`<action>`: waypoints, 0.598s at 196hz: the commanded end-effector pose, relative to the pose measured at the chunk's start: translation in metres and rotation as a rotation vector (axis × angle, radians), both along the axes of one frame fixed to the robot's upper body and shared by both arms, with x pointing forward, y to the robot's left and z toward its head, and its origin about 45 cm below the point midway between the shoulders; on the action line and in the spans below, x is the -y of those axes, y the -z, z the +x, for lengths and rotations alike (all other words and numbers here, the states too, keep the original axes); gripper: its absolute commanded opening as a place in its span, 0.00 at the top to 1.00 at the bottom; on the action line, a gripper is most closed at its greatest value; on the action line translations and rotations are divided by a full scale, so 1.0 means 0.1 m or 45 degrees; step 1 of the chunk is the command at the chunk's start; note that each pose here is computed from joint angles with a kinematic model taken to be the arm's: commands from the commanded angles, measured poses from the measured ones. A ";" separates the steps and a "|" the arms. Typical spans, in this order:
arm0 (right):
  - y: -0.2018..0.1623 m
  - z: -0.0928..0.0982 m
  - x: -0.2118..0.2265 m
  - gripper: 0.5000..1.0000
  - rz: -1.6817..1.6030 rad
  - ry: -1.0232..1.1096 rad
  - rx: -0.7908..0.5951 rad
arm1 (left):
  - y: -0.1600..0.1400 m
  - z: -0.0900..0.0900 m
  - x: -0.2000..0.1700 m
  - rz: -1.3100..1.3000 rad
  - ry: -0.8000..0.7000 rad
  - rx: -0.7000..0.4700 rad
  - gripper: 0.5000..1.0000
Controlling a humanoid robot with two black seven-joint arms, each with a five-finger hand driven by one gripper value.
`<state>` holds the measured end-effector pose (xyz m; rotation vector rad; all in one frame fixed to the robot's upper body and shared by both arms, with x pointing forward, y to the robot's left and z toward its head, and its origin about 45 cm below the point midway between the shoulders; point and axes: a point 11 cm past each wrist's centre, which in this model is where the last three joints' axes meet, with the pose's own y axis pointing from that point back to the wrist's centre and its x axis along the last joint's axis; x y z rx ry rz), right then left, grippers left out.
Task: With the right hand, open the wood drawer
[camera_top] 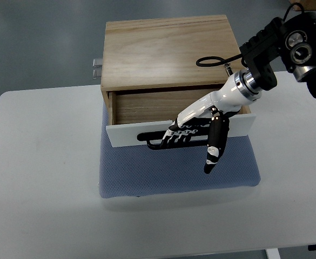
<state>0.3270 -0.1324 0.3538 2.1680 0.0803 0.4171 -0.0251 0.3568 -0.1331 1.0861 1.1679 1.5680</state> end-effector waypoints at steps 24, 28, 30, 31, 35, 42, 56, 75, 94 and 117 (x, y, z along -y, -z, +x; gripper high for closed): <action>-0.05 -0.05 0.04 0.11 0.010 -0.003 0.004 | 0.00 0.00 0.00 0.000 0.000 0.001 0.00; -0.06 -0.06 0.03 0.11 0.009 -0.005 0.004 | 0.00 0.00 0.00 0.000 0.000 0.001 0.00; -0.06 -0.06 0.03 0.11 0.009 -0.005 0.004 | 0.00 0.00 0.00 0.000 0.000 0.001 0.00; -0.06 -0.06 0.03 0.11 0.009 -0.005 0.004 | 0.00 0.00 0.00 0.000 0.000 0.001 0.00; -0.06 -0.06 0.03 0.11 0.009 -0.005 0.004 | 0.00 0.00 0.00 0.000 0.000 0.001 0.00; -0.09 -0.05 0.05 0.11 0.019 0.000 0.012 | 0.00 0.00 0.00 0.000 0.000 0.001 0.00; -0.12 -0.04 0.05 0.11 0.022 0.000 0.024 | 0.00 0.00 0.00 0.000 0.000 0.001 0.00; -0.38 -0.01 -0.03 0.11 0.061 -0.016 0.100 | 0.00 0.00 0.00 0.000 0.000 0.001 0.00; -0.68 0.00 -0.13 0.11 0.177 -0.025 0.164 | 0.00 0.00 0.00 0.000 0.000 0.001 0.00; -1.07 0.01 -0.27 0.11 0.335 -0.055 0.254 | 0.00 0.00 0.00 0.000 0.000 0.001 0.00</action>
